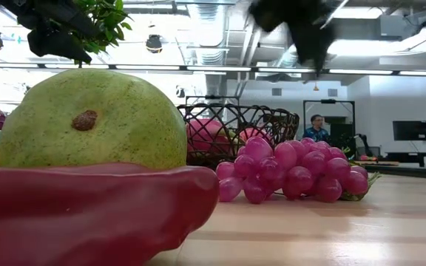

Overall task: Build produce basket
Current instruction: Put the cucumber into the basket

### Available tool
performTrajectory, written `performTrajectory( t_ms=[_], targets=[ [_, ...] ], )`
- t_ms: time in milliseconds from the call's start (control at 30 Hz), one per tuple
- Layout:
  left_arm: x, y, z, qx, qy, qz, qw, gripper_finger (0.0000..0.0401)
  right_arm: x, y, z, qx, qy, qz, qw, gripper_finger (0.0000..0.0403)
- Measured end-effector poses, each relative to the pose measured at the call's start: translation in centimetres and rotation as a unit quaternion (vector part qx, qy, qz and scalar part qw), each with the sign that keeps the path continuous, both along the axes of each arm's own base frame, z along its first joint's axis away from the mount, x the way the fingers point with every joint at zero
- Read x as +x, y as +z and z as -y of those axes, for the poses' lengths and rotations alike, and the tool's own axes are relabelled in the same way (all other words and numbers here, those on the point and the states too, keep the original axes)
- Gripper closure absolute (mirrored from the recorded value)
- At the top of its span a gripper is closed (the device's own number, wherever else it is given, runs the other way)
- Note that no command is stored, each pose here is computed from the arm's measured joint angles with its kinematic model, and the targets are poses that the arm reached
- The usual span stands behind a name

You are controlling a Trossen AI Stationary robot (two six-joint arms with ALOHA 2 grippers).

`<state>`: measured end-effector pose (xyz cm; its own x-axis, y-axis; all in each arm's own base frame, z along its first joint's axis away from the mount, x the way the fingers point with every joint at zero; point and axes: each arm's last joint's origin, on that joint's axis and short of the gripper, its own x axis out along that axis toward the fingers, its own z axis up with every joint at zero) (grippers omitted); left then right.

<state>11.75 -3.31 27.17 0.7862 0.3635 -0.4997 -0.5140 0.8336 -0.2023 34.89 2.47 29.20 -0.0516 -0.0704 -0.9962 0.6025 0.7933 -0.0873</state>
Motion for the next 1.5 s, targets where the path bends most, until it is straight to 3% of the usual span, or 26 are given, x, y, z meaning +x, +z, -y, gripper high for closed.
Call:
performTrajectory(
  t_ms=[100, 267, 400, 533, 700, 967, 1200, 1333, 1500],
  targets=[
    [0.0, -0.1, 0.0, 0.000, -0.002, -0.004, 1.000, 0.0033, -2.7, -0.3, -6.4, -0.001, -0.027, -0.003, 1.000, 0.0017],
    [-0.1, -0.1, 0.0, -0.001, -0.003, -0.009, 1.000, 0.0033, -8.7, -1.8, -15.0, -0.027, -0.163, -0.012, 0.986, 0.0017],
    [-0.1, -0.1, 0.0, -0.003, -0.003, -0.008, 1.000, 0.0033, -12.5, -3.5, -20.1, -0.009, -0.260, -0.016, 0.966, 0.0017],
    [-0.1, -0.1, 0.0, -0.004, 0.002, -0.004, 1.000, 0.0033, -14.8, -5.5, -22.7, 0.009, -0.325, 0.002, 0.946, 0.0017],
    [-0.1, -0.1, 0.0, -0.004, 0.005, -0.002, 1.000, 0.0033, -17.5, -8.4, -23.8, 0.002, -0.356, -0.026, 0.934, 0.0017],
    [-0.1, -0.1, 0.0, -0.006, 0.007, -0.001, 1.000, 0.0033, -17.3, -12.8, -23.2, 0.052, -0.366, -0.018, 0.929, 0.0019],
    [-0.1, -0.1, -0.1, -0.005, 0.007, -0.003, 1.000, 0.0033, -17.6, -14.6, -22.6, 0.068, -0.368, -0.020, 0.927, 0.0022],
    [-0.1, -0.1, -0.1, -0.005, 0.007, -0.005, 1.000, 0.0033, -16.9, -14.6, -22.1, 0.067, -0.382, -0.019, 0.922, 0.0056],
    [-0.1, -0.2, -0.1, -0.004, 0.007, -0.007, 1.000, 0.0033, -15.9, -14.6, -21.3, 0.066, -0.383, -0.016, 0.921, 0.0142]
  ],
)
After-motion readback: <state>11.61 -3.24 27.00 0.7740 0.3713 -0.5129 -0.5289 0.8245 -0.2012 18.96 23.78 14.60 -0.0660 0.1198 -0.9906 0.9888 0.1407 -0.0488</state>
